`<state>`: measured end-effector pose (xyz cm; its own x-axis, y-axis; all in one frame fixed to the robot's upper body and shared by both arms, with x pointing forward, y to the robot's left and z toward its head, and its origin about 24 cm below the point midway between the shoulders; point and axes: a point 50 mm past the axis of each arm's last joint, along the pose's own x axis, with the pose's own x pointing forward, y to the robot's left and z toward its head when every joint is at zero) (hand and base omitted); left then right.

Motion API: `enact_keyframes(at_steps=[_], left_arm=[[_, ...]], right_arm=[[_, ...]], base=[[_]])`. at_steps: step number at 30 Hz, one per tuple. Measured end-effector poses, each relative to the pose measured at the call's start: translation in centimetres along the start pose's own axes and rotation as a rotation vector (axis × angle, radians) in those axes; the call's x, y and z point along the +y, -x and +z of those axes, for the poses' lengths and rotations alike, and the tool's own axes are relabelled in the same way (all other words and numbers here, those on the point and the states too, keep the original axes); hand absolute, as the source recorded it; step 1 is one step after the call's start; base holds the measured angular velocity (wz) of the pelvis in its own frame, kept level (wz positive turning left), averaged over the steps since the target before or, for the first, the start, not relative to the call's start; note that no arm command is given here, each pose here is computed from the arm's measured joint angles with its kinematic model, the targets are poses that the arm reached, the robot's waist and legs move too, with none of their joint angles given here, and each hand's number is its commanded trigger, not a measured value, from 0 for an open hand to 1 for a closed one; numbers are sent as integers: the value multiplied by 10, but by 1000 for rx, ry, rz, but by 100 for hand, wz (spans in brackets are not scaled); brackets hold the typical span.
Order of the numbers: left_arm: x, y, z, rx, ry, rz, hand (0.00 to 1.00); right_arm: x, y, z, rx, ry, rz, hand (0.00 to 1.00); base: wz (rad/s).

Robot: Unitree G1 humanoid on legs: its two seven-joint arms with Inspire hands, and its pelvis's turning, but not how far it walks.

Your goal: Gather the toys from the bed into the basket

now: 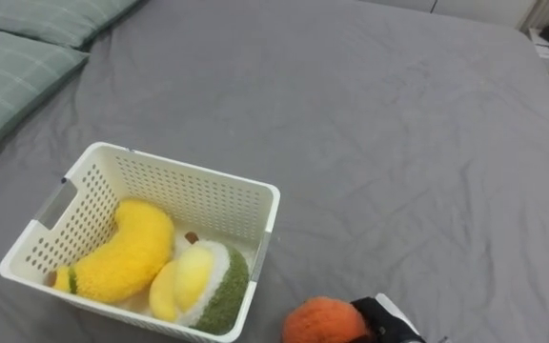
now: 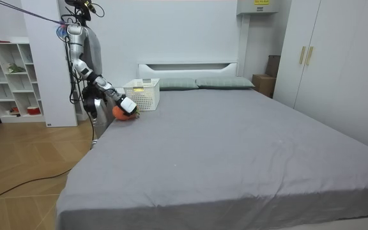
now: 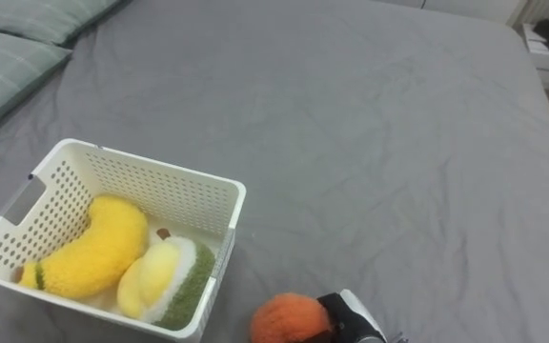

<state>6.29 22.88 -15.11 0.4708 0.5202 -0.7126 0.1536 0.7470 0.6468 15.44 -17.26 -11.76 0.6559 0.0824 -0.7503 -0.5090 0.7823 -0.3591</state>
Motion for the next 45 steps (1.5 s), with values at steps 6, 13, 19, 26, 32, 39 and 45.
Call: enact_keyframes(at_steps=[6, 13, 19, 26, 32, 39, 45], left_arm=[[0, 0, 0, 0, 0, -1, 0], [0, 0, 0, -3, 1, -1, 0], [1, 0, 2, -8, 4, 1, 0], [2, -2, 5, -19, 13, -9, 0], [2, -2, 4, -11, 20, -23, 0], [2, -2, 4, -7, 22, -44, 0], [4, -3, 3, 0, 32, -49, 0]], right_arm=[[0, 0, 0, -1, -2, 4, 100], [0, 0, 1, -4, -5, 3, 100], [-3, 0, 6, -25, -1, -11, 100], [-11, 1, 18, -76, 12, -53, 100], [-17, 2, 27, -109, 41, -83, 100], [-45, 5, 54, -216, 32, -192, 100], [-59, 10, 68, -273, 22, -261, 100]], base=[[0], [0], [0], [0], [0], [-2], [0]])
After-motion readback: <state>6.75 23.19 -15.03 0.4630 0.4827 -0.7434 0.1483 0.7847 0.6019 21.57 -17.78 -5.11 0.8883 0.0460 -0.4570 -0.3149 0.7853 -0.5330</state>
